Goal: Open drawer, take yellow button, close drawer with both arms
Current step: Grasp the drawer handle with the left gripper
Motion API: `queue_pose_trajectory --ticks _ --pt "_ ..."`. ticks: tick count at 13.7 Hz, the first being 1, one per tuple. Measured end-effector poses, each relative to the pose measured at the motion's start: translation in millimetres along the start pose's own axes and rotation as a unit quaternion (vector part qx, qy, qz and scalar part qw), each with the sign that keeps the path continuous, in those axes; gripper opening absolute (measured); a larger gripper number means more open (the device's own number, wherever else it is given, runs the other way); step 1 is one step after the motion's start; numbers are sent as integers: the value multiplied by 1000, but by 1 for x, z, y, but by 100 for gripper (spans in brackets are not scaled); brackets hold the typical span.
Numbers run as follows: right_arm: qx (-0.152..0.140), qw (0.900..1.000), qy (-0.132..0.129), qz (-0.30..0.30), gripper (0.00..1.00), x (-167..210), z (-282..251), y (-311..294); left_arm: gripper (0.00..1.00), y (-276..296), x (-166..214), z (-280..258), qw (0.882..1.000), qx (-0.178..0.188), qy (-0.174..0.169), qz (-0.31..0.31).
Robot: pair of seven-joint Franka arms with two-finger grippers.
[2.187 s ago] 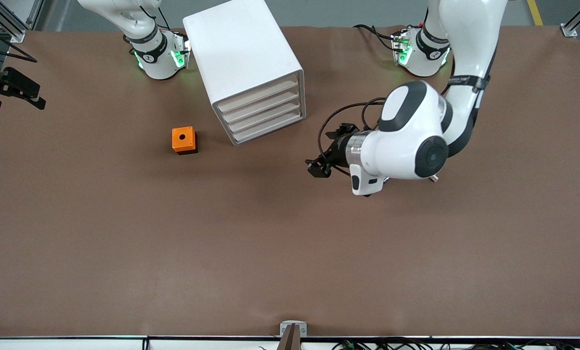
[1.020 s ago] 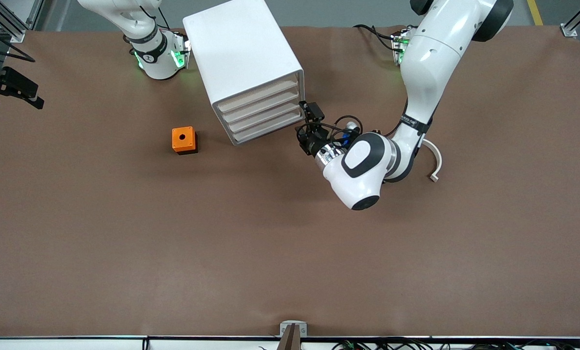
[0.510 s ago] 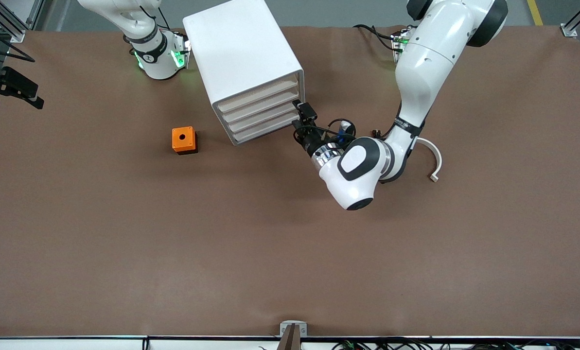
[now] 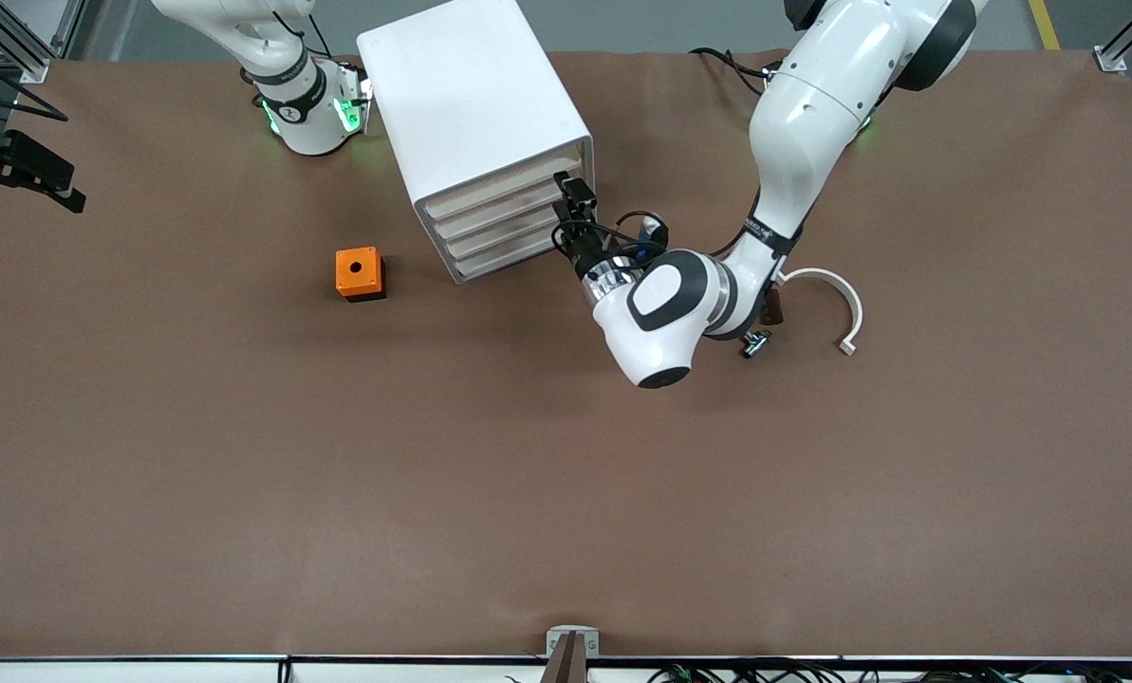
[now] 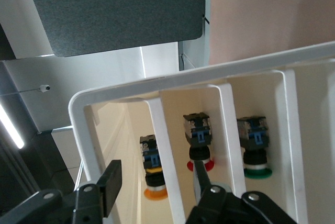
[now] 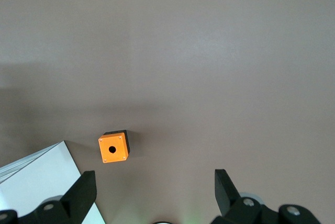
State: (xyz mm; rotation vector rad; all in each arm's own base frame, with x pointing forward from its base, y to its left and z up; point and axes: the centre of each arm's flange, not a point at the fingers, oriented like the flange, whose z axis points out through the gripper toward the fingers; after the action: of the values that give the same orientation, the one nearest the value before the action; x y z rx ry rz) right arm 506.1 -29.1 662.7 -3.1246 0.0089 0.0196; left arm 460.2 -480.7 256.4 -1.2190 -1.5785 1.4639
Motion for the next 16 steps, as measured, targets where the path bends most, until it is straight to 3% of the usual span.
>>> queue_pose_trajectory --ticks 6,10,11,14,16 --pt "0 1000 0 0 100 0 0 0 60 6 0 30 999 22 23 -20" --pt "0 1000 0 0 100 0 0 0 48 15 5 54 998 39 41 -34" --pt "0 1000 0 0 100 0 0 0 41 16 5 60 997 43 46 -36" --pt "0 1000 0 0 100 0 0 0 38 18 5 71 997 48 55 -39" --pt "0 1000 0 0 100 0 0 0 25 17 4 74 996 49 58 -38"
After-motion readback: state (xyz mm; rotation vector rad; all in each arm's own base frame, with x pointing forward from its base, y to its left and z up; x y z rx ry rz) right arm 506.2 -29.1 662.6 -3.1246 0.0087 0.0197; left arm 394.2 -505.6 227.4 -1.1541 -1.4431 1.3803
